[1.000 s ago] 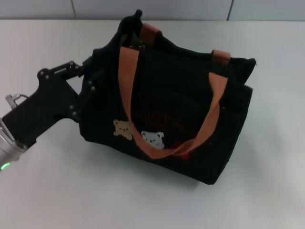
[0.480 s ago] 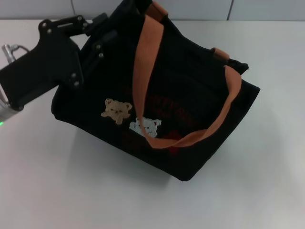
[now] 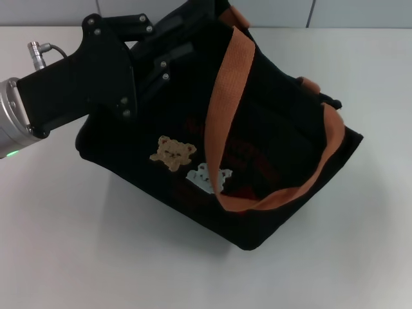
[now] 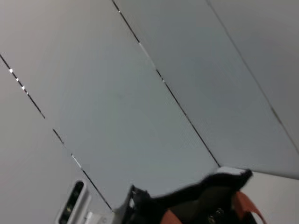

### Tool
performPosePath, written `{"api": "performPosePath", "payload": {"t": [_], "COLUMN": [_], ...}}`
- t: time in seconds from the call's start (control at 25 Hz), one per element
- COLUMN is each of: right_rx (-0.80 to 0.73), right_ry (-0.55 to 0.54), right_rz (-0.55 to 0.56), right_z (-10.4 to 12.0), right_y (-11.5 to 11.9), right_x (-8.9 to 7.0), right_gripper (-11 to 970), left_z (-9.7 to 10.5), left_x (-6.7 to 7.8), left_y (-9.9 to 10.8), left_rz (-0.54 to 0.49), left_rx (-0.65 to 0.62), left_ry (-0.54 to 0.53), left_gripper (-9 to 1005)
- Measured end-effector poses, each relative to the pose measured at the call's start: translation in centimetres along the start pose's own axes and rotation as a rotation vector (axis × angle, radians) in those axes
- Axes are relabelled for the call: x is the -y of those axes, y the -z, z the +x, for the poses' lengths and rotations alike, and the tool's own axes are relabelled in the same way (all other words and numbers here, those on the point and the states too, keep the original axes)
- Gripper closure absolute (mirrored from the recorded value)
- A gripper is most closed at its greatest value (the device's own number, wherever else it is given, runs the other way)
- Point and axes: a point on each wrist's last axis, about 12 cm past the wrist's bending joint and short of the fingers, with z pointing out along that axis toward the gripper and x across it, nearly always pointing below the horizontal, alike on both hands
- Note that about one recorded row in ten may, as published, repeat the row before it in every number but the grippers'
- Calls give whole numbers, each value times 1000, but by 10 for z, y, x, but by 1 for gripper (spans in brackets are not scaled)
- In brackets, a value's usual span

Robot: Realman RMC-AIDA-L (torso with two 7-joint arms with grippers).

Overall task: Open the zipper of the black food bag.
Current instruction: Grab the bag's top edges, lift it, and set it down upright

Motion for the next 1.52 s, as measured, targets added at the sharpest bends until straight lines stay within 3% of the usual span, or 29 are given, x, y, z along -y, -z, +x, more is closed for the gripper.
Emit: {"api": "performPosePath", "payload": {"t": [0.24, 0.56, 0.92, 1.28, 1.52], "right_rx": [-80, -198, -236, -324, -361], "right_ry": [-192, -351, -378, -344, -328], "right_rz": [-122, -72, -20, -7, 25], "right_z": [-38, -63, -53, -43, -34], "right_y": [-33, -66, -92, -133, -147], "right_x": [10, 25, 36, 33, 36], "right_gripper": [119, 122, 127, 132, 135], "left_z": [2, 3, 1, 0, 0], "left_x": [2, 7, 4, 3, 3], "left_y": [1, -2, -6, -15, -15], "left_rz": [-3, 34, 59, 106, 108], "left_rx": [-13, -15, 9, 15, 17], "left_ry": [-11, -6, -17, -38, -39], "left_gripper": [788, 793, 797, 797, 797]}}
